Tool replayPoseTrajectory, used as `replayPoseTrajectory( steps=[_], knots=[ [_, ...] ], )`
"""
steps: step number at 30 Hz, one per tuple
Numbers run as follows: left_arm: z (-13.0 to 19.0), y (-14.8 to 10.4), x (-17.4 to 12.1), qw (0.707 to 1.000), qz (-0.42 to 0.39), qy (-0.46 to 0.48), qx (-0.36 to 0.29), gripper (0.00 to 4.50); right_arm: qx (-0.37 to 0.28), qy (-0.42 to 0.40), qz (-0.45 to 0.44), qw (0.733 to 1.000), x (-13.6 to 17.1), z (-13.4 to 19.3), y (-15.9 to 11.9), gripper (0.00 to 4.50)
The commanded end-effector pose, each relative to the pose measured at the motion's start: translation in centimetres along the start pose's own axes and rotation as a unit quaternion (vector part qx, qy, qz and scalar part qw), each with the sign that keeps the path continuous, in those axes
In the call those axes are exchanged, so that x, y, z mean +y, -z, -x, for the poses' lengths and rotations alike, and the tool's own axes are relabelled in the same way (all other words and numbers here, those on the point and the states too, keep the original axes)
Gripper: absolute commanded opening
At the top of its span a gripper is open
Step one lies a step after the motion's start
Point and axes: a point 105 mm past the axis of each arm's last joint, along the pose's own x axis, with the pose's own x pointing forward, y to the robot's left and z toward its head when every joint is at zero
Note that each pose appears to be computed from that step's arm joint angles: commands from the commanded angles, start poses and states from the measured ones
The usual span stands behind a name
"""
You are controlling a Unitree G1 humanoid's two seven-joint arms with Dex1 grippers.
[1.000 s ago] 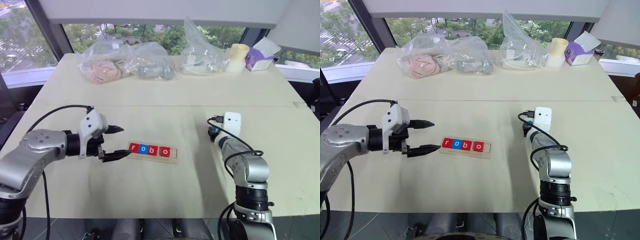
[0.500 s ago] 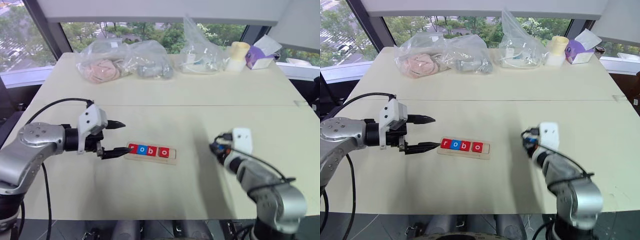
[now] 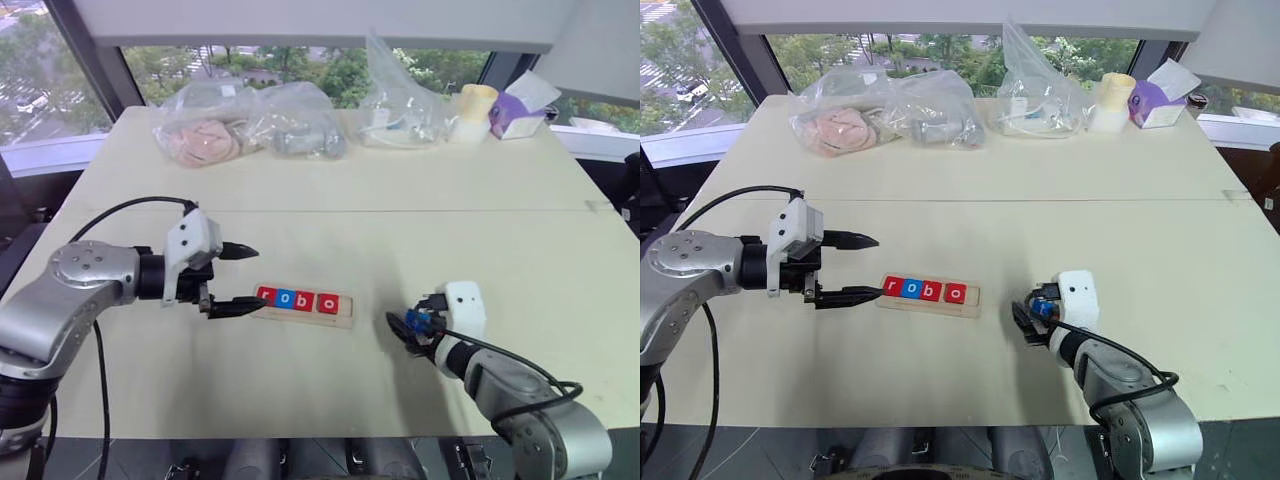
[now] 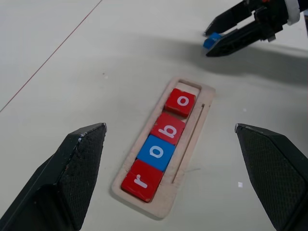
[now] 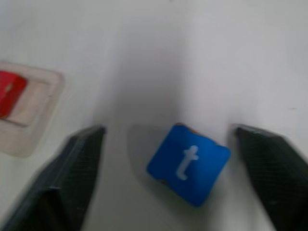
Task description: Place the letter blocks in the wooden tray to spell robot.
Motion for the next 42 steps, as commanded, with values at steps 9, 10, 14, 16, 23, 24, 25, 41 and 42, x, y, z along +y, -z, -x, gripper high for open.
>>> replayPoseTrajectory(
  steps=[9,10,14,16,23,24,25,41,42],
  knots=[
    [0.5,-0.1,-0.9,0.999,-0.012,0.039,0.01,4.5,-0.095,-0.262,0.179,0.944,-3.9,3.1,-6.6,4.47],
    [0.4,-0.1,-1.1,0.999,-0.015,0.045,0.012,4.5,-0.077,-0.28,0.207,0.934,-3.9,2.9,-6.3,4.47],
    [0.7,-0.2,-1.6,0.998,-0.027,0.048,0.025,4.5,-0.015,-0.33,0.28,0.901,-4.1,2.0,-4.1,4.47],
    [0.8,-0.3,-1.7,0.998,-0.03,0.044,0.027,4.5,-0.006,-0.332,0.297,0.895,-4.5,1.5,-3.5,4.47],
    [1.5,-0.5,-2.0,0.999,-0.022,0.016,0.03,4.5,0.001,-0.308,0.283,0.908,-5.9,-0.8,-2.0,4.47],
    [1.6,-0.5,-2.1,0.999,-0.021,0.014,0.031,4.5,0.006,-0.309,0.286,0.907,-6.0,-0.9,-1.6,4.47],
    [1.7,-0.5,-2.2,0.999,-0.02,0.014,0.031,4.5,0.009,-0.309,0.288,0.906,-6.0,-0.9,-1.3,4.47],
    [2.3,-0.6,-2.0,0.996,-0.051,0.052,0.06,4.5,-0.032,-0.325,0.344,0.88,-3.7,0.0,-1.6,1.13],
    [2.3,-0.5,-1.9,0.995,-0.052,0.055,0.062,4.5,-0.05,-0.336,0.348,0.874,-2.5,0.1,-2.8,1.13]
  ],
)
